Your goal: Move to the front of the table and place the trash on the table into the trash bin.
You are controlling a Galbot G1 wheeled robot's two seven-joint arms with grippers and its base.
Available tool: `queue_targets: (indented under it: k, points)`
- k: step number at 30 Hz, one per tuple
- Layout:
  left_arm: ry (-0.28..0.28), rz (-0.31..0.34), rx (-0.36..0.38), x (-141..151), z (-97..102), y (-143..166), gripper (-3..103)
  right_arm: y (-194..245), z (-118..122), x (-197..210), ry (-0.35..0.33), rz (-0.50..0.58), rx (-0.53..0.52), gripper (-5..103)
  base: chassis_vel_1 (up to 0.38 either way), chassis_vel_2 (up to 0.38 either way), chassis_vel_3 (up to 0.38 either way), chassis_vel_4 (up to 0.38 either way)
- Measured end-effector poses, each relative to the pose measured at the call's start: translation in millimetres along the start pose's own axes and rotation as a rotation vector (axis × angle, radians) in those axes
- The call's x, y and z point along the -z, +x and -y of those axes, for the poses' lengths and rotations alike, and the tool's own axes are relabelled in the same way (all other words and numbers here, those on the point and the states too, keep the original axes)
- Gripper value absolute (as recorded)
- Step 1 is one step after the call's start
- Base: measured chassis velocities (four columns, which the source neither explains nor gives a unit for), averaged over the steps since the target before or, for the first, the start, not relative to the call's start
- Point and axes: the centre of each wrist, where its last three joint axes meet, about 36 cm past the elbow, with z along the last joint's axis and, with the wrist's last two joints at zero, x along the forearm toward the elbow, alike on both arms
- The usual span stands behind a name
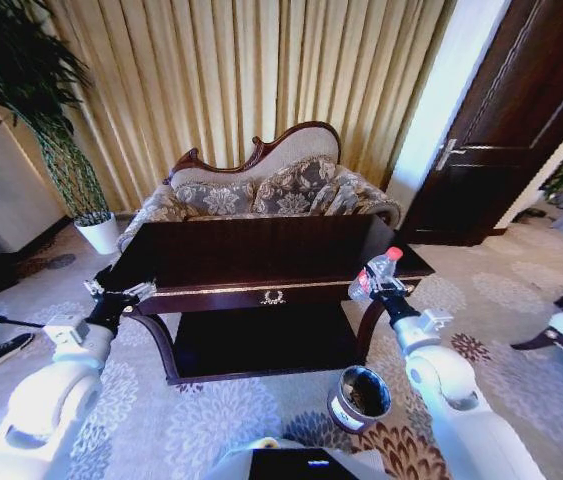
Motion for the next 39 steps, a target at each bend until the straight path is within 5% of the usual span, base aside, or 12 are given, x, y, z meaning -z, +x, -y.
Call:
queue_targets:
  k: [6, 11, 13, 21, 27, 36, 39]
  points:
    - [0.003, -0.005, 0.006, -2, -0.2, 1, 100, -7, 9, -27, -0.002, -0.06, -0.025, 21, 0.074, -0.073, -0.059, 0.061]
    - [0.014, 0.01, 0.007, 2, 5.4, 4, 100, -11, 44, -115, -0.065, -0.301, -0.122, 21, 0.0, 0.0, 0.0, 0.0]
    - [0.015, 0.011, 0.008, 2, 6.1, 4, 100, -11, 47, -123, -0.068, -0.321, -0.133, 21, 0.0, 0.0, 0.0, 0.0]
    - [0.028, 0.027, 0.008, 7, 11.6, 8, 100, -7, 100, -260, 0.009, -0.579, -0.325, 21, 0.0, 0.0, 0.0, 0.0]
    - [0.03, 0.038, 0.009, 10, 13.0, 11, 100, -5, 102, -309, -0.004, -0.695, -0.383, 20, 0.0, 0.0, 0.0, 0.0]
    - [0.022, 0.063, 0.004, 15, 13.7, 13, 100, -13, 91, -318, -0.028, -0.688, -0.403, 59, 0.0, 0.0, 0.0, 0.0]
    - [0.018, 0.073, 0.002, 17, 13.5, 13, 100, -12, 93, -317, -0.02, -0.684, -0.415, 65, 0.0, 0.0, 0.0, 0.0]
